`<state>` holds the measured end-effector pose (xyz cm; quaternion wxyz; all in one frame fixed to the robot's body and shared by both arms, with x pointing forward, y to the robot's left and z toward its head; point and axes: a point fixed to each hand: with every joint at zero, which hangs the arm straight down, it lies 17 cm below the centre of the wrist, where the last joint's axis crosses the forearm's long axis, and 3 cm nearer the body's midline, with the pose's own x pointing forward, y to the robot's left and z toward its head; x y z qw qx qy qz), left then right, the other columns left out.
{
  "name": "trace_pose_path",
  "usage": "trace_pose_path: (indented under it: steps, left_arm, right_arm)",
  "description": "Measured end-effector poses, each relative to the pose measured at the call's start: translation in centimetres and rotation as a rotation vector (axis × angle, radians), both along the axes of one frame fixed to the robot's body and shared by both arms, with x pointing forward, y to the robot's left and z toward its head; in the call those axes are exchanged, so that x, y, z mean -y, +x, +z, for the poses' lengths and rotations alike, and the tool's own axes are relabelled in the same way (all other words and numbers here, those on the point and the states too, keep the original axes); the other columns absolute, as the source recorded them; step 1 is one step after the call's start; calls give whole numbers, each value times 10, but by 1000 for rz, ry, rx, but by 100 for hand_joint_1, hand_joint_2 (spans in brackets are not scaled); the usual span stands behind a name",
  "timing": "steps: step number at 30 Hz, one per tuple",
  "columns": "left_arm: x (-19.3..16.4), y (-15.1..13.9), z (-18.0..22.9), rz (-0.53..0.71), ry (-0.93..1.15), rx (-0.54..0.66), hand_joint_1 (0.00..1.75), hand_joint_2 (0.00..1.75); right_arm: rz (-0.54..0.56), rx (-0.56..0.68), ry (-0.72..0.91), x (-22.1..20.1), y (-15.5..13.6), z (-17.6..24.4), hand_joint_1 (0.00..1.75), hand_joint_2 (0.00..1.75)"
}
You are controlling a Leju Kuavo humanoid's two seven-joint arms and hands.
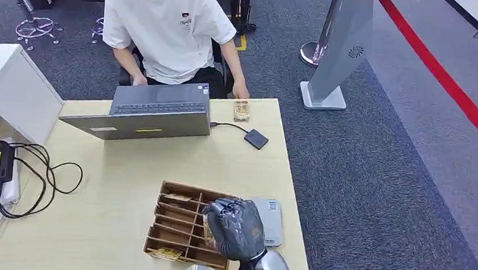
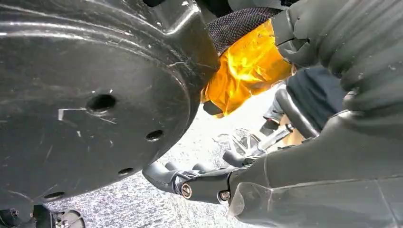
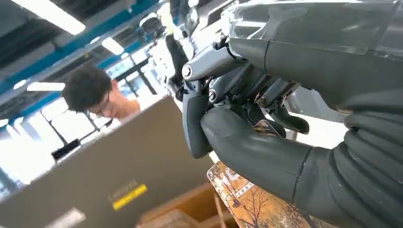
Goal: Pass the card to the sensor for recognition and then transmit it.
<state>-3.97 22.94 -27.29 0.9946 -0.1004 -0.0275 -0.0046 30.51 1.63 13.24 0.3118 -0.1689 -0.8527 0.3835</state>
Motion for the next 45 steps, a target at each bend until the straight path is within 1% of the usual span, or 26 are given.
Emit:
trace_pose_path:
  steps: [3, 8, 15, 17, 21, 24, 28, 31, 35, 39, 41, 45]
  left_arm:
    - [-1, 0, 0, -1, 1, 0, 0, 175]
    - [-1, 0, 0, -2, 1, 0, 0, 175]
    - [-1, 0, 0, -8, 1, 1, 0, 175]
    - [-1, -1, 0, -14, -2, 0, 0, 175]
    - [-4, -2, 1, -35, -7, 0, 0, 175]
    - [-8, -3, 1, -63, -11, 3, 0, 175]
    - [-23, -5, 0, -117, 7, -6, 0, 175]
    - [-31, -5, -1, -148, 18, -14, 0, 175]
    - [-41, -4, -1, -196, 28, -18, 0, 175]
    - [-46, 0, -1, -227, 32, -14, 0, 175]
    - [-47, 3, -2, -234, 32, -9, 0, 175]
    - [-50, 5, -2, -262, 33, -4, 0, 175]
  right_arm:
    - [-25, 12, 31, 4, 8, 15, 175, 175]
    - [-28, 17, 37, 5, 9, 18, 175, 175]
    - [-30, 56, 50, 5, 12, 34, 175, 175]
    - [-46, 80, 54, 6, 20, 47, 175, 175]
    - [-95, 142, 74, 11, 51, 88, 175, 175]
    - [-116, 192, 43, 6, 80, 126, 175, 175]
    - [-164, 277, -79, -7, 126, 171, 175, 175]
    - [-215, 313, -179, -16, 158, 194, 175, 175]
    - [-284, 329, -287, -26, 194, 210, 175, 175]
    - [-334, 337, -363, -31, 218, 216, 175, 175]
    - [-345, 333, -390, -32, 226, 215, 175, 175]
    - [-409, 319, -455, -25, 244, 209, 175, 175]
